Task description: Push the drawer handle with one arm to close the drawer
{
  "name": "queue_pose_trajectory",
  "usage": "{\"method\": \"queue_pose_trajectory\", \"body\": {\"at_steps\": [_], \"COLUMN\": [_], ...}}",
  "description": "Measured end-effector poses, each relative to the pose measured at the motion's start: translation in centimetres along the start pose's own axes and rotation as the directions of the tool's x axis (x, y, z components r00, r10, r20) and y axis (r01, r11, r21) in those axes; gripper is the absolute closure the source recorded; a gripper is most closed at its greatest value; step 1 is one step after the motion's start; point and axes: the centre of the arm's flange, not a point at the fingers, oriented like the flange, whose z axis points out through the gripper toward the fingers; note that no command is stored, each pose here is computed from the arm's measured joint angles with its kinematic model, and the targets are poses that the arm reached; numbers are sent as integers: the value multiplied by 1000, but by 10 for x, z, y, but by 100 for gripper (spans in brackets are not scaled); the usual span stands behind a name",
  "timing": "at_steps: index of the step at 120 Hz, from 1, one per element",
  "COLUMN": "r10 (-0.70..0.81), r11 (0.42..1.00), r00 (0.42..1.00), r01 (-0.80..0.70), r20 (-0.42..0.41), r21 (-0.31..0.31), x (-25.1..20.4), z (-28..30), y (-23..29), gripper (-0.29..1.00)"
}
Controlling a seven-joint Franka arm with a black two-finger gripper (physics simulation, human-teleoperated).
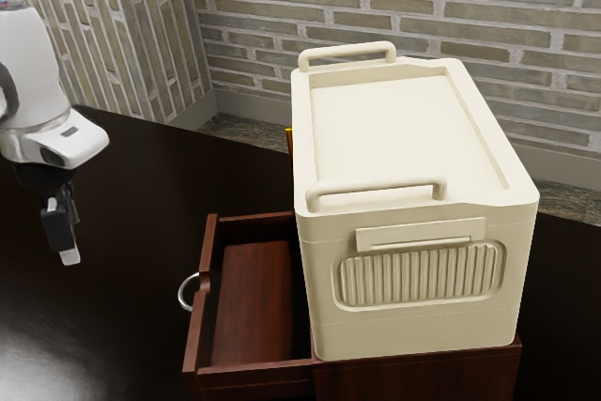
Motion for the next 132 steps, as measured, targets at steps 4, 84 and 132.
{"method": "queue_pose_trajectory", "body": {"at_steps": [4, 84, 132], "r10": [15, 287, 396], "r11": [1000, 958, 918], "r00": [1000, 957, 915], "r01": [-15, -286, -392], "r20": [5, -45, -74], "r21": [-4, 19, 59], "x": [2, 49, 80], "z": [8, 104, 137], "y": [1, 7, 14], "gripper": [2, 72, 78]}}
